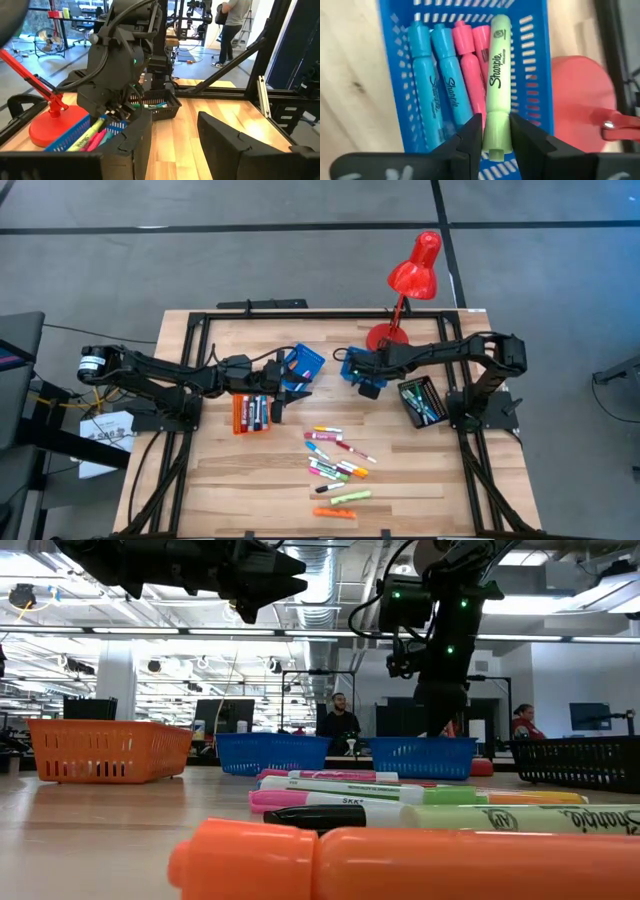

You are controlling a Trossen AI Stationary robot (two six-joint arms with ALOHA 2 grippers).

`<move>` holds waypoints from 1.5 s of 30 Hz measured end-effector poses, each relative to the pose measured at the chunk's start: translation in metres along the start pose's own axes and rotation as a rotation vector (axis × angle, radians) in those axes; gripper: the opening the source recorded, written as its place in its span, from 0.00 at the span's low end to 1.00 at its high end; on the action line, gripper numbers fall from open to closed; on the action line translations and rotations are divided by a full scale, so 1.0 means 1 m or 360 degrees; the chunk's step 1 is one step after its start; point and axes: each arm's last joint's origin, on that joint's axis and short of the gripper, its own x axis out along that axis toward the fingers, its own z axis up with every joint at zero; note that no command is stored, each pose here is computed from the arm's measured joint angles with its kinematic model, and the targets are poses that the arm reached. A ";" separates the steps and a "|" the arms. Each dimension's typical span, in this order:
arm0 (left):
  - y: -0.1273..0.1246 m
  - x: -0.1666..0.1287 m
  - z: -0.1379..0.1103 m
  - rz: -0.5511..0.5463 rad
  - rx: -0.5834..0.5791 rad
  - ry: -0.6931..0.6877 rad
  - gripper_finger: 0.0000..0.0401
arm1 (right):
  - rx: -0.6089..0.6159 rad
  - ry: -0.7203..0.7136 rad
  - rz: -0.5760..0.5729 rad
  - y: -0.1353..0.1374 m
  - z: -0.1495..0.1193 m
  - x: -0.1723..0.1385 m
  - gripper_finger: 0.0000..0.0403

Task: Pick & Place Markers
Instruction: Put the top large light green highlighter pen into the right blue bin, then put the large pink marker pen into the orange bin

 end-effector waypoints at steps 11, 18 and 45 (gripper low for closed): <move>0.000 0.000 0.000 0.0001 -0.0042 0.0000 0.39 | -0.0023 0.0051 0.0025 0.000 -0.003 0.000 0.22; 0.000 0.000 0.000 0.0001 -0.0042 0.0001 0.39 | -0.0133 0.0044 0.0034 0.000 -0.003 0.000 0.22; -0.038 0.034 -0.116 -0.0306 -0.0083 0.0846 0.39 | -0.0549 -0.0963 0.0717 0.045 0.041 -0.115 0.22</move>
